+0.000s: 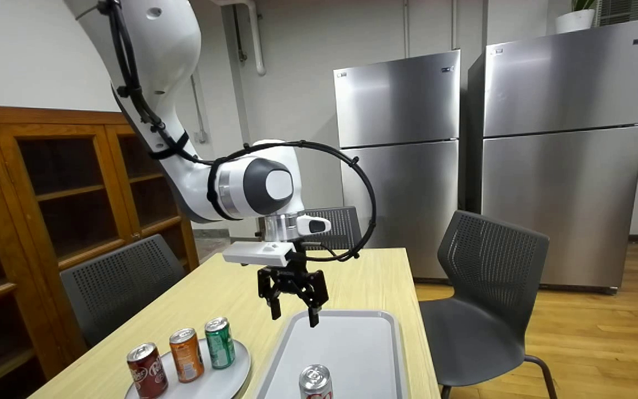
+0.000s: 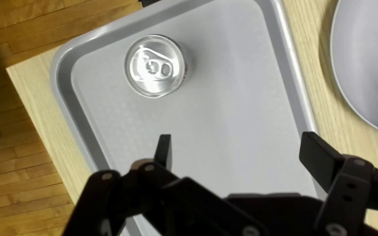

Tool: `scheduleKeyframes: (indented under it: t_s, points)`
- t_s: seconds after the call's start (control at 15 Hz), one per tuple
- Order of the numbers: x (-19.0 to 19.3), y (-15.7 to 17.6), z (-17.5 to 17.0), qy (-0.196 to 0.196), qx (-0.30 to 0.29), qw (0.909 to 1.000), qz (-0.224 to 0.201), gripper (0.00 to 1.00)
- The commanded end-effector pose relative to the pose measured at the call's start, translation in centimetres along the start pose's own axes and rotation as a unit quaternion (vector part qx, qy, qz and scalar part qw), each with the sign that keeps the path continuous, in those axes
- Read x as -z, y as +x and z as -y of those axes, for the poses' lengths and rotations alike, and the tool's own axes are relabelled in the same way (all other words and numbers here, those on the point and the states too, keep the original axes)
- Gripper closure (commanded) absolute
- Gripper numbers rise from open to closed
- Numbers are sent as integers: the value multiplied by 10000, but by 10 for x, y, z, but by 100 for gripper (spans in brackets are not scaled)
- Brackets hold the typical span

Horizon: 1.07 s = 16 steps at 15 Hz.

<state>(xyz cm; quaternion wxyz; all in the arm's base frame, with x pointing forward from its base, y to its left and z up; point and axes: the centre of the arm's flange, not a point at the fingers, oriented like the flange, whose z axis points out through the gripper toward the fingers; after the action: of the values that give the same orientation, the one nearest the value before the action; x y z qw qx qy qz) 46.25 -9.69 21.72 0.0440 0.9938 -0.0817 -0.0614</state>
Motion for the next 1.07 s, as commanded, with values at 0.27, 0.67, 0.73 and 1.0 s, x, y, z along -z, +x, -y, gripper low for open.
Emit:
scheduleKeyframes:
  t_s: [0.27, 0.67, 0.73, 1.0]
  points:
    - [13, 2, 74, 288, -416, 9986, -168, 0]
    - [15, 6, 113, 469, -889, 9947, -216, 0]
    - [15, 7, 117, 500, -971, 9938, -209, 0]
    - [11, 12, 132, 486, -1304, 9900, -241, 0]
